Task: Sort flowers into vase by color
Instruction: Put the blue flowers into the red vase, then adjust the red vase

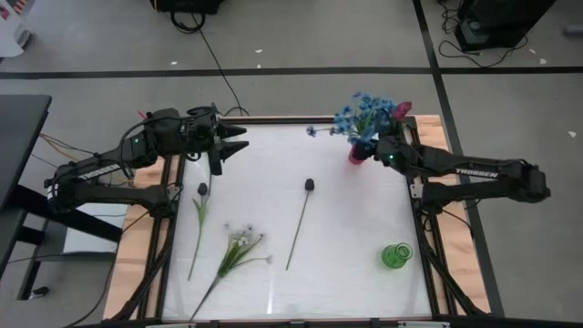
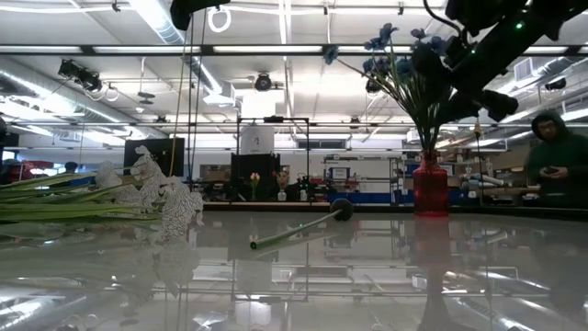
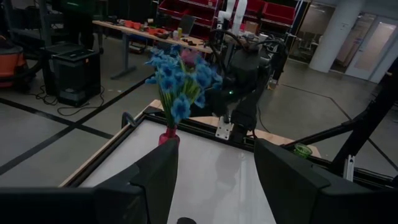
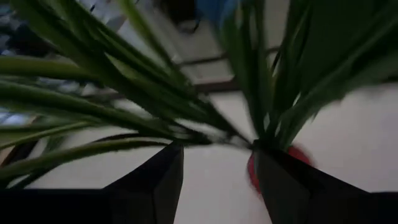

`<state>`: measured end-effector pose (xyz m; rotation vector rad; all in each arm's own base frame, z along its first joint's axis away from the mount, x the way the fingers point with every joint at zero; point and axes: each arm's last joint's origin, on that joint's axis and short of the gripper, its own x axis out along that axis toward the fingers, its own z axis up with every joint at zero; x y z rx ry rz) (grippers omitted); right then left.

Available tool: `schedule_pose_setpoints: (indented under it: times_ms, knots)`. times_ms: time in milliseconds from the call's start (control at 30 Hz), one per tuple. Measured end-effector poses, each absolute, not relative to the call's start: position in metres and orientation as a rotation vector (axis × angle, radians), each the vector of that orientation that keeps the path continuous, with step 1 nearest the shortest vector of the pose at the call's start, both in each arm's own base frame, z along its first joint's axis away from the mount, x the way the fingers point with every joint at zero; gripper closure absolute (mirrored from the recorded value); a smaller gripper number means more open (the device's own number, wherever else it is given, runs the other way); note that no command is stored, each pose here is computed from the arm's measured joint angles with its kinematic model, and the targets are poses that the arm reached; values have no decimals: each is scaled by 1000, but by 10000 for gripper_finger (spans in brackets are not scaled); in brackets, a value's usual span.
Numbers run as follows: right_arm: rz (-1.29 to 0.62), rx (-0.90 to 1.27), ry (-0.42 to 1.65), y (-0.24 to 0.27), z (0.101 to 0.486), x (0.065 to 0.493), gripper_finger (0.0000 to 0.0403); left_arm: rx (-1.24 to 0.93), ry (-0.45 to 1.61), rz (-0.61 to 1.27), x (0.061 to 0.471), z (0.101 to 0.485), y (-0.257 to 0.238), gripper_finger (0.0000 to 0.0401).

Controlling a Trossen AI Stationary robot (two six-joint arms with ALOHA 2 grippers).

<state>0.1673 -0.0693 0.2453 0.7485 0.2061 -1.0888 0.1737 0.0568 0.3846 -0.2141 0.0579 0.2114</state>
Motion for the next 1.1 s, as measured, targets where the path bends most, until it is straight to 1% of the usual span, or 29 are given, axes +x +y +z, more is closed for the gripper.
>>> schedule_pose_setpoints:
  times_ms: [167,333,467,600,667,800,933,1100]
  knots:
    - [-968,807,329,-62,250,158,203,-214,57,211,174,385,57,183]
    - [-905,808,373,-57,274,148,202,-214,57,211,174,385,57,183]
    - [-764,783,402,-52,295,142,203,-214,57,211,174,385,57,183]
    - [-613,781,502,-45,303,139,208,-214,57,211,174,385,57,183]
    - [-548,776,574,-41,300,138,212,-214,57,211,174,385,57,183]
    - [-485,745,743,-33,285,138,223,-214,57,211,174,385,57,183]
    - [-475,690,884,-25,267,141,231,-214,57,211,174,385,57,183]
    - [-513,618,965,-14,239,149,235,-214,58,211,174,385,57,183]
